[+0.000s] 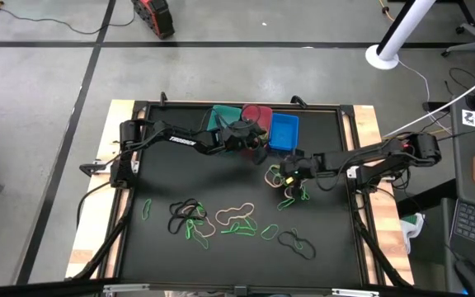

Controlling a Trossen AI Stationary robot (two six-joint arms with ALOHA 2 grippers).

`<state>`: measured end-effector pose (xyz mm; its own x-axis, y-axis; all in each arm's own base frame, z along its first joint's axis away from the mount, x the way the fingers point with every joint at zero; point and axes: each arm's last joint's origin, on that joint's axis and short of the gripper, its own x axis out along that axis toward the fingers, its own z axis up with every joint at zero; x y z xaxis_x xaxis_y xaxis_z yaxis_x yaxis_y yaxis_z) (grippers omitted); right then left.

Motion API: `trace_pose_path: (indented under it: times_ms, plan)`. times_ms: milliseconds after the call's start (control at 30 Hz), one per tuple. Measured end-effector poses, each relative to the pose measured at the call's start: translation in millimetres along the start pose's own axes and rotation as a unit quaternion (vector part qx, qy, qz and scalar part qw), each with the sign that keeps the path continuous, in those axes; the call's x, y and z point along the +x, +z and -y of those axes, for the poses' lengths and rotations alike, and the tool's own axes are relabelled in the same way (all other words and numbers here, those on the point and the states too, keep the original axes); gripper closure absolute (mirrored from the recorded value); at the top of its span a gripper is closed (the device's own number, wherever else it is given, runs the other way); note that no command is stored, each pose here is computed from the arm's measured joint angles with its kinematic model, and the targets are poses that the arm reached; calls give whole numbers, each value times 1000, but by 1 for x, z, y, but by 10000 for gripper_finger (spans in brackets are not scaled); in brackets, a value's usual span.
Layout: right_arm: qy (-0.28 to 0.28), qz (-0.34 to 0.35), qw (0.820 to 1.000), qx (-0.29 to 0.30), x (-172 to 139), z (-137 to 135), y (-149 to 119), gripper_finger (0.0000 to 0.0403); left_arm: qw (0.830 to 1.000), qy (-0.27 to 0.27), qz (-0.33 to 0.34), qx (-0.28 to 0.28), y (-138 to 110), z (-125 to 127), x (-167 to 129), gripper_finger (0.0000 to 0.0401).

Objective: Sort rubber bands into baskets
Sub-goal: Put the brown rubber band into the blue bin

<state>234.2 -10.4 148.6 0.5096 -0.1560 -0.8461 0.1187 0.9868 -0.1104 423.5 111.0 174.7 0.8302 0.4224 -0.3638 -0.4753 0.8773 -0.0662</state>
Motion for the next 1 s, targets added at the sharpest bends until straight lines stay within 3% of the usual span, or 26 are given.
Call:
trace_pose_path:
  times_ms: [400,533,700,867,1000]
  plan:
    - [-17,-28,999,-6,13,-1,-4,271,1000,0,0,-1,0,0,0,235]
    - [-15,-29,999,-7,13,-1,-4,310,1000,0,0,-1,0,0,0,235]
    - [-13,-31,999,-18,13,-1,-4,389,1000,0,0,-1,0,0,0,235]
    - [-5,-39,999,-22,6,-1,9,385,1000,-3,-1,2,0,3,-1,235]
    - [-2,-46,997,-60,-5,0,27,398,1000,-10,6,17,7,8,-8,235]
